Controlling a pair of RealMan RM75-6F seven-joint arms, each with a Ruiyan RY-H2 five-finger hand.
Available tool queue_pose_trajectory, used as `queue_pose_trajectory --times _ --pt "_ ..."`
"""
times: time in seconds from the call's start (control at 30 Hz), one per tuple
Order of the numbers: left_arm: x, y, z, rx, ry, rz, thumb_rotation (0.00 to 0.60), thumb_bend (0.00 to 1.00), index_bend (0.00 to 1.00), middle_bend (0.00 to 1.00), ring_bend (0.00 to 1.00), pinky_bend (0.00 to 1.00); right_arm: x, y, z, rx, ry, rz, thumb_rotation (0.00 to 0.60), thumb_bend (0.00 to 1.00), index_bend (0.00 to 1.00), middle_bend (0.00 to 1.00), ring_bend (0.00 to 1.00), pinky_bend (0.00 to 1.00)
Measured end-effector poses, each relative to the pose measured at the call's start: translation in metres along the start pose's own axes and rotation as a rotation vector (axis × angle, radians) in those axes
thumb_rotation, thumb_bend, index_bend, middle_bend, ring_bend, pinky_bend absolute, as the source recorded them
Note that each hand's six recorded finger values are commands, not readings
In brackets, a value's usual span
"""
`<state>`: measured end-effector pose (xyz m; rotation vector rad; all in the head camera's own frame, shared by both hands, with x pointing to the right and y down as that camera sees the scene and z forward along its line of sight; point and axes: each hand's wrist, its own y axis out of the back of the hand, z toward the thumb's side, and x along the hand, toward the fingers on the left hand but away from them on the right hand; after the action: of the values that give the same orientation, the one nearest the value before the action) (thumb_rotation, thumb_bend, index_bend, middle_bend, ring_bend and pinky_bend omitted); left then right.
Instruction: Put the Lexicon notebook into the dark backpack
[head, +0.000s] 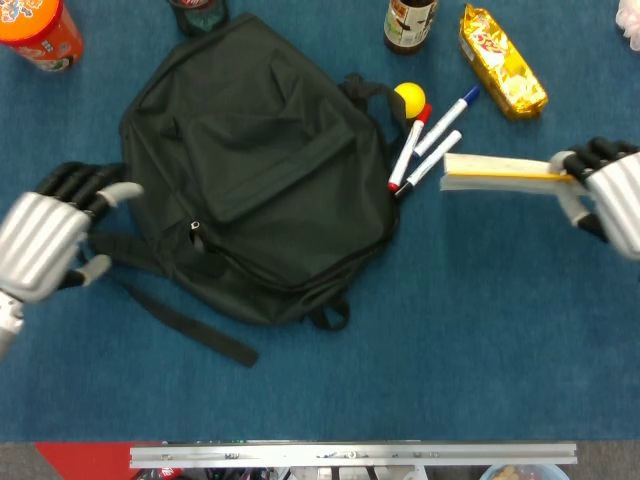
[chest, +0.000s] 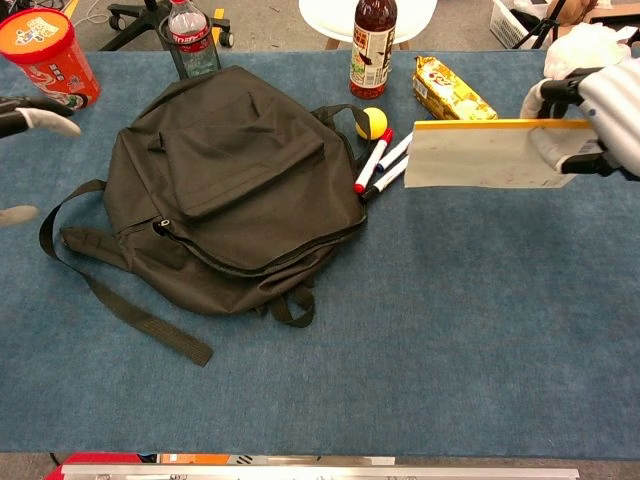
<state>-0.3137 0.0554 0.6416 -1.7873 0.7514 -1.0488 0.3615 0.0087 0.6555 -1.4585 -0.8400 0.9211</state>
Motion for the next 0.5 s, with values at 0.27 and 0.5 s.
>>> queue_pose_trajectory --times 0.27,0.5 --pt "0.028 -0.008 0.037 0.006 -0.181 -0.087 0.600 0.18 0.21 0.14 0.16 0.16 0.008 0.029 -0.018 0.014 -0.056 -0.046 0.600 0.43 0.72 0.64 0.51 0.69" --pt "0.049 -0.024 0.072 -0.009 -0.288 -0.147 0.600 0.18 0.21 0.14 0.16 0.16 0.010 0.037 -0.031 0.023 -0.088 -0.055 0.600 0.43 0.72 0.64 0.51 0.69"
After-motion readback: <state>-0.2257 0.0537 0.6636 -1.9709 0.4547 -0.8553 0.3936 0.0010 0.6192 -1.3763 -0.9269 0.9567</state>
